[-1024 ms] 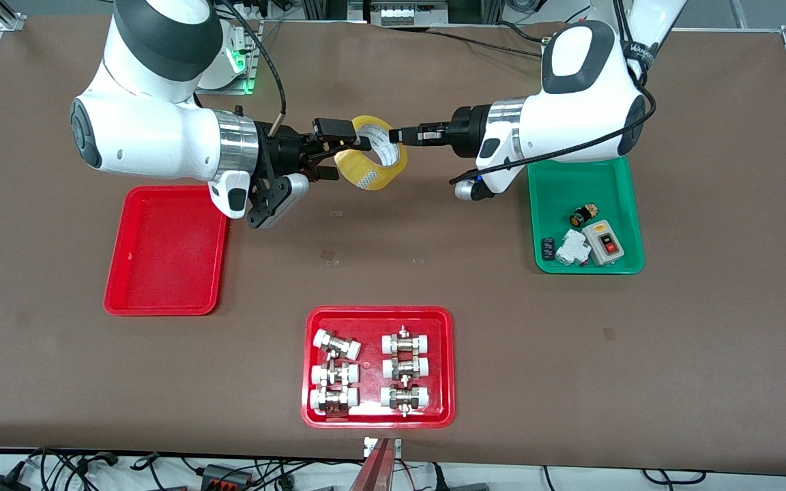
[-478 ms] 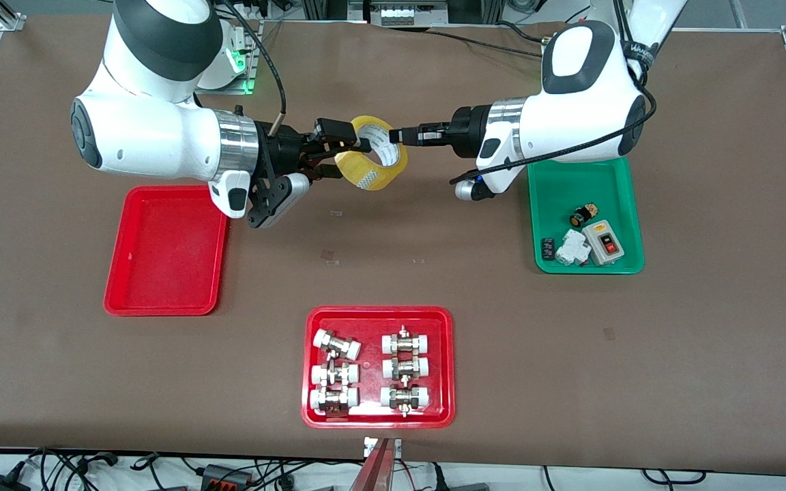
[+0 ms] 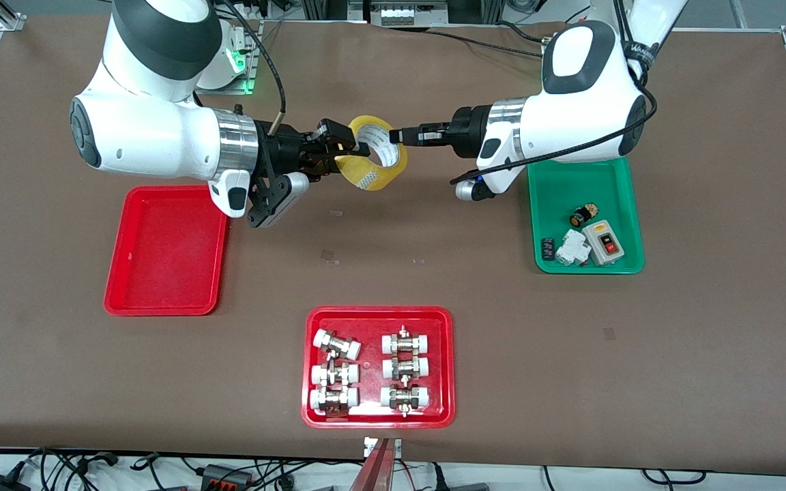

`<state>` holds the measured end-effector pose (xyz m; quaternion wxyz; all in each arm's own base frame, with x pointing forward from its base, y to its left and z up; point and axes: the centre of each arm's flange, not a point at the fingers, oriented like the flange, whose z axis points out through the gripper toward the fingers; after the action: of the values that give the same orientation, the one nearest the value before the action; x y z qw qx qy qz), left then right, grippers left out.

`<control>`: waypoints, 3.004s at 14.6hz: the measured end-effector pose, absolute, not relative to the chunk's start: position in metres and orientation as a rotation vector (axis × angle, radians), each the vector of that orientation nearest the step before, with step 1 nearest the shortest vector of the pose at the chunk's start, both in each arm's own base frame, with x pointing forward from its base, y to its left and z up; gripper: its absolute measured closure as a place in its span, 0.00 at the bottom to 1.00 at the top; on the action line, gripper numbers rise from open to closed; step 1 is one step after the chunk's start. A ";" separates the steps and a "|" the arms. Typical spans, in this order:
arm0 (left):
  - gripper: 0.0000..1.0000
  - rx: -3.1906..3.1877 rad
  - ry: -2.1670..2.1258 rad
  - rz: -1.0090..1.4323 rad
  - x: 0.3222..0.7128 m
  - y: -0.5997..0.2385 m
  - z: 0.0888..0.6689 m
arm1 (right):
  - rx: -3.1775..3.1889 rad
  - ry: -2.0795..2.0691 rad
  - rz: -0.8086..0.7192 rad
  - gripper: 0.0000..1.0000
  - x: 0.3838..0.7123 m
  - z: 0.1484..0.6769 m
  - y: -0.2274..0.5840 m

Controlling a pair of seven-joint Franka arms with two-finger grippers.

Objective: Left arm passes tape to right arm into tray
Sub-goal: 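Grasp the tape roll with the right gripper beside the left gripper, then lower the tape into the red tray while the left gripper withdraws, then set the tape roll flat in the empty red tray with the right gripper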

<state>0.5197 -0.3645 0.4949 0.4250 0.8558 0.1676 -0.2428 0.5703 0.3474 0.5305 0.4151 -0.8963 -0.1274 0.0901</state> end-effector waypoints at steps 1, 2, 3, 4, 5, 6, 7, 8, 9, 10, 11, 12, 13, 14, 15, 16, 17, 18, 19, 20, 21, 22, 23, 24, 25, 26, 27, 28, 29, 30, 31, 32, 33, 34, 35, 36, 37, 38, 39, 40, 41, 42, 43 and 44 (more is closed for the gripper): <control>0.80 2.140 0.419 -0.607 0.520 -0.365 0.495 | -2.252 -0.320 0.226 0.47 0.570 0.530 0.347; 0.80 2.140 0.421 -0.608 0.520 -0.364 0.495 | -2.252 -0.320 0.226 0.47 0.570 0.530 0.347; 0.75 2.140 0.418 -0.613 0.519 -0.365 0.495 | -2.252 -0.320 0.227 0.47 0.570 0.530 0.347; 0.67 2.141 0.412 -0.625 0.519 -0.364 0.496 | -2.252 -0.319 0.227 0.47 0.570 0.530 0.347; 0.57 2.141 0.410 -0.631 0.519 -0.363 0.497 | -2.252 -0.319 0.227 0.47 0.571 0.530 0.347; 0.48 2.139 0.412 -0.631 0.521 -0.360 0.497 | -2.252 -0.319 0.227 0.47 0.571 0.530 0.347; 0.40 2.137 0.415 -0.630 0.523 -0.357 0.498 | -2.252 -0.319 0.227 0.47 0.571 0.530 0.347; 0.31 2.135 0.418 -0.630 0.525 -0.354 0.499 | -2.252 -0.319 0.227 0.47 0.571 0.530 0.347; 0.20 2.150 0.413 -0.623 0.526 -0.352 0.498 | -2.252 -0.319 0.227 0.47 0.571 0.530 0.347; 0.11 2.200 0.388 -0.607 0.525 -0.350 0.497 | -2.253 -0.318 0.228 0.47 0.571 0.529 0.347; 0.02 2.276 0.342 -0.589 0.524 -0.347 0.497 | -2.254 -0.315 0.229 0.47 0.572 0.528 0.346; 0.00 2.354 0.287 -0.583 0.525 -0.341 0.503 | -2.257 -0.308 0.231 0.47 0.574 0.525 0.344; 0.00 2.416 0.239 -0.592 0.527 -0.329 0.513 | -2.260 -0.298 0.235 0.47 0.577 0.520 0.341; 0.00 2.469 0.206 -0.613 0.531 -0.310 0.525 | -2.265 -0.284 0.240 0.47 0.581 0.514 0.337; 0.00 2.523 0.192 -0.626 0.536 -0.287 0.535 | -2.270 -0.267 0.245 0.47 0.587 0.507 0.331; 0.00 2.582 0.191 -0.627 0.542 -0.264 0.542 | -2.277 -0.241 0.253 0.47 0.593 0.498 0.321; 0.00 2.643 0.192 -0.622 0.546 -0.244 0.548 | -2.283 -0.204 0.258 0.47 0.603 0.487 0.307; 0.00 2.702 0.175 -0.609 0.548 -0.230 0.553 | -2.290 -0.156 0.262 0.47 0.614 0.474 0.288; 0.00 2.765 0.122 -0.588 0.549 -0.220 0.557 | -2.295 -0.099 0.266 0.47 0.627 0.461 0.263; 0.00 2.824 0.045 -0.563 0.549 -0.211 0.560 | -2.297 -0.038 0.277 0.47 0.640 0.446 0.232; 0.00 2.867 -0.027 -0.531 0.551 -0.201 0.564 | -2.298 0.026 0.295 0.47 0.651 0.430 0.197; 0.00 2.889 -0.075 -0.504 0.554 -0.188 0.568 | -2.304 0.088 0.309 0.47 0.661 0.414 0.158; 0.00 2.896 -0.103 -0.488 0.557 -0.171 0.571 | -2.315 0.145 0.324 0.47 0.668 0.399 0.117; 0.00 2.902 -0.124 -0.474 0.560 -0.151 0.573 | -2.320 0.195 0.349 0.47 0.671 0.384 0.080; 0.00 2.912 -0.148 -0.457 0.563 -0.131 0.575 | -2.325 0.230 0.375 0.47 0.671 0.369 0.046; 0.00 2.922 -0.179 -0.436 0.566 -0.113 0.577 | -2.325 0.248 0.389 0.47 0.670 0.354 0.016; 0.00 2.936 -0.194 -0.413 0.566 -0.098 0.582 | -2.319 0.253 0.398 0.47 0.668 0.343 -0.009; 0.00 2.951 -0.187 -0.386 0.565 -0.086 0.589 | -2.304 0.247 0.407 0.47 0.665 0.331 -0.032; 0.00 2.971 -0.166 -0.356 0.561 -0.077 0.599 | -2.289 0.231 0.406 0.47 0.660 0.318 -0.058; 0.00 2.995 -0.143 -0.326 0.557 -0.069 0.610 | -2.280 0.204 0.394 0.47 0.655 0.304 -0.084; 0.00 3.020 -0.125 -0.301 0.552 -0.061 0.619 | -2.273 0.169 0.384 0.47 0.648 0.288 -0.108; 0.00 3.055 -0.106 -0.280 0.548 -0.051 0.626 | -2.260 0.145 0.379 0.47 0.641 0.273 -0.128; 0.00 3.098 -0.093 -0.266 0.546 -0.042 0.631 | -2.245 0.129 0.375 0.47 0.636 0.259 -0.143; 0.00 3.137 -0.089 -0.254 0.546 -0.036 0.633 | -2.231 0.110 0.373 0.47 0.631 0.245 -0.152; 0.00 3.158 -0.087 -0.240 0.547 -0.033 0.633 | -2.218 0.090 0.373 0.47 0.628 0.231 -0.155; 0.00 3.167 -0.088 -0.227 0.549 -0.033 0.632 | -2.208 0.071 0.377 0.47 0.626 0.220 -0.155; 0.00 3.172 -0.094 -0.197 0.550 -0.035 0.632 | -2.199 0.052 0.382 0.47 0.624 0.210 -0.154; 0.00 3.175 -0.098 -0.160 0.551 -0.037 0.630 | -2.190 0.035 0.384 0.47 0.623 0.201 -0.153; 0.00 3.177 -0.096 -0.124 0.550 -0.036 0.628 | -2.183 0.020 0.385 0.47 0.621 0.192 -0.154; 0.00 3.178 -0.087 -0.094 0.549 -0.033 0.626 | -2.177 0.011 0.385 0.47 0.619 0.185 -0.154; 0.00 3.179 -0.075 -0.066 0.546 -0.029 0.624 | -2.174 0.008 0.385 0.47 0.618 0.180 -0.155; 0.00 3.180 -0.065 -0.044 0.544 -0.026 0.621 | -2.172 0.005 0.385 0.47 0.617 0.177 -0.156; 0.00 3.180 -0.059 -0.026 0.542 -0.023 0.620 | -2.171 0.006 0.385 0.47 0.617 0.174 -0.156; 0.00 3.181 -0.057 -0.010 0.542 -0.022 0.619 | -2.169 -0.001 0.382 0.47 0.616 0.172 -0.157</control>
<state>0.5422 -0.0222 0.6191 -0.0198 0.9996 -0.0179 -0.0032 0.6162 -0.1566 0.1719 0.4525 -0.8782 -0.0003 0.1548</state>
